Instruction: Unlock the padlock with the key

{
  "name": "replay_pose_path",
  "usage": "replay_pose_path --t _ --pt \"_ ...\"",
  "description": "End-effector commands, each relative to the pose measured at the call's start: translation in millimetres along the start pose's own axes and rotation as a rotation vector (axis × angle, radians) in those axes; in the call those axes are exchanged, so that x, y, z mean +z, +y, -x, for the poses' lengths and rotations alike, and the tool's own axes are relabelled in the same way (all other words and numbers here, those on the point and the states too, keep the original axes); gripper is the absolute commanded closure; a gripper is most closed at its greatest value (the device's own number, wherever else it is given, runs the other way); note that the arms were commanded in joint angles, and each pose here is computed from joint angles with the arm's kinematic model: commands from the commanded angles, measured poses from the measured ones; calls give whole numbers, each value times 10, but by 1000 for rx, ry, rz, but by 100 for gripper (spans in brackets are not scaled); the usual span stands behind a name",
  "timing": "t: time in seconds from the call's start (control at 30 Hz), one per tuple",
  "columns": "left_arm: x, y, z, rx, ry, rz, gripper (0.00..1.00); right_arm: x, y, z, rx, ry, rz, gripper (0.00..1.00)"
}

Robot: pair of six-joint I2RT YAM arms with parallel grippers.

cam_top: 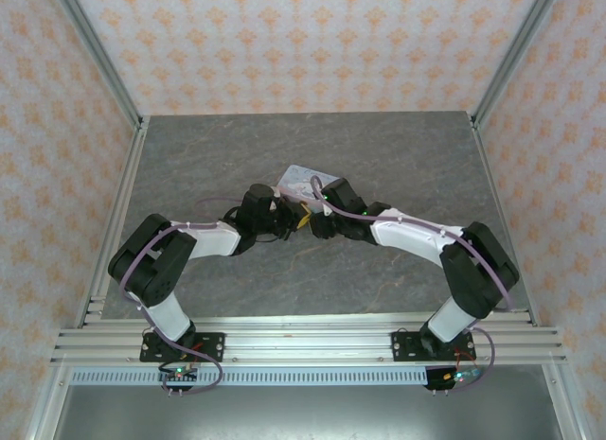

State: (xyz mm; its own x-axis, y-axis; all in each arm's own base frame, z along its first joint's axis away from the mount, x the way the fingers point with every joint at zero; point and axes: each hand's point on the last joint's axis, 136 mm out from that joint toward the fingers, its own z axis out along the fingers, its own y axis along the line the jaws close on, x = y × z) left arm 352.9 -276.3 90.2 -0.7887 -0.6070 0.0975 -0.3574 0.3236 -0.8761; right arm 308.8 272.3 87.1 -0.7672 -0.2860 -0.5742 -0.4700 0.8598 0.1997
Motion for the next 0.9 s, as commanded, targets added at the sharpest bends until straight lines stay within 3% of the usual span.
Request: replay_pose_path --t 0.0,0.5,0.87 --pt "-37 -241 -44 45 24 -54 100 -15 -4 148 -31 -28 -30 64" --pt "-27 -218 -79 45 40 -54 100 58 33 364 -31 -57 -56 73" --pt "-3 -177 -95 41 48 -49 100 69 17 463 -27 -91 -122 73"
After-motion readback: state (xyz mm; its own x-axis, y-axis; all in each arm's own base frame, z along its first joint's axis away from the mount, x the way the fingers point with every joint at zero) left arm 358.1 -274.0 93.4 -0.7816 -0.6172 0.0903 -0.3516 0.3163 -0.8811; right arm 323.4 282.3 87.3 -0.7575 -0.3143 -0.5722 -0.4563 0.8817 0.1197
